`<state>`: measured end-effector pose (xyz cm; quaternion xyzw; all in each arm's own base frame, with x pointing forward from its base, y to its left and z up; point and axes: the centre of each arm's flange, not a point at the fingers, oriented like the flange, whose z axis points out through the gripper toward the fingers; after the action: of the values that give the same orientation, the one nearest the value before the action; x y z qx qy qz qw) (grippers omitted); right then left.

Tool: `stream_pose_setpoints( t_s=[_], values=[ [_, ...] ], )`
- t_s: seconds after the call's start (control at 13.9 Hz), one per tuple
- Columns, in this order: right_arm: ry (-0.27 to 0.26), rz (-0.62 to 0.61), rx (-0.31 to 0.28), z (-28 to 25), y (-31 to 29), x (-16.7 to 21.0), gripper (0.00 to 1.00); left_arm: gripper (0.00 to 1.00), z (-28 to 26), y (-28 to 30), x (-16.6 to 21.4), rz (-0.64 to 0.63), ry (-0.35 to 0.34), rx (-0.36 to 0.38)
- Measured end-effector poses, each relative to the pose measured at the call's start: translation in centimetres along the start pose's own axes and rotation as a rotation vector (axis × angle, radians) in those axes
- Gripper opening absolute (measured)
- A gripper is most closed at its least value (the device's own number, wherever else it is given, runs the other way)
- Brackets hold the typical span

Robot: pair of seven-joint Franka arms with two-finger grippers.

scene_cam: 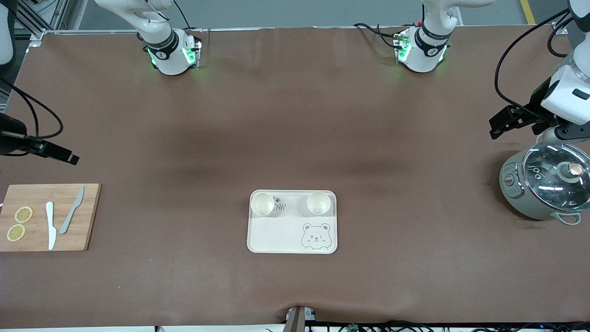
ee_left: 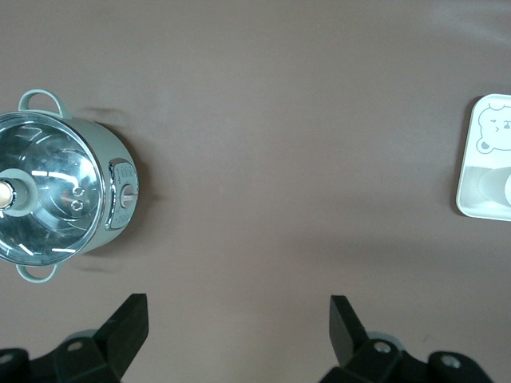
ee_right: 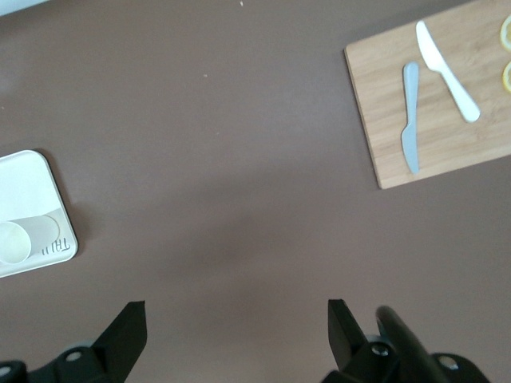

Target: Place white IKEA cup upright on tray with both arms

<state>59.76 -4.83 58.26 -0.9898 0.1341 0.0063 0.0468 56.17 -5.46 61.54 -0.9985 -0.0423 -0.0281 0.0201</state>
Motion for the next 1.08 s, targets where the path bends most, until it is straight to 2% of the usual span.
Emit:
stream_pose_setpoints(
  t_s=[0.14, 0.22, 0.43, 0.58, 1.08],
  values=[
    [0.029, -0.017, 0.002, -2.7, 0.0, -1.2, 1.0, 1.0, 0.0, 0.0, 0.0, 0.0, 0.0, 0.0],
    [0.024, -0.022, 0.001, -3.8, 0.1, -2.0, 1.0, 1.0, 0.0, 0.0, 0.0, 0.0, -0.001, 0.0],
    [-0.073, -0.05, -0.051, -4.4, 0.5, -4.0, 1.0, 1.0, 0.0, 0.0, 0.0, 0.0, -0.001, 0.0],
    [-0.11, -0.067, -0.091, -5.0, 0.4, -5.0, 1.0, 1.0, 0.0, 0.0, 0.0, 0.0, -0.001, 0.0],
    [-0.102, -0.087, -0.099, -6.9, -0.3, -6.8, 1.0, 1.0, 0.0, 0.0, 0.0, 0.0, -0.001, 0.0]
  ],
)
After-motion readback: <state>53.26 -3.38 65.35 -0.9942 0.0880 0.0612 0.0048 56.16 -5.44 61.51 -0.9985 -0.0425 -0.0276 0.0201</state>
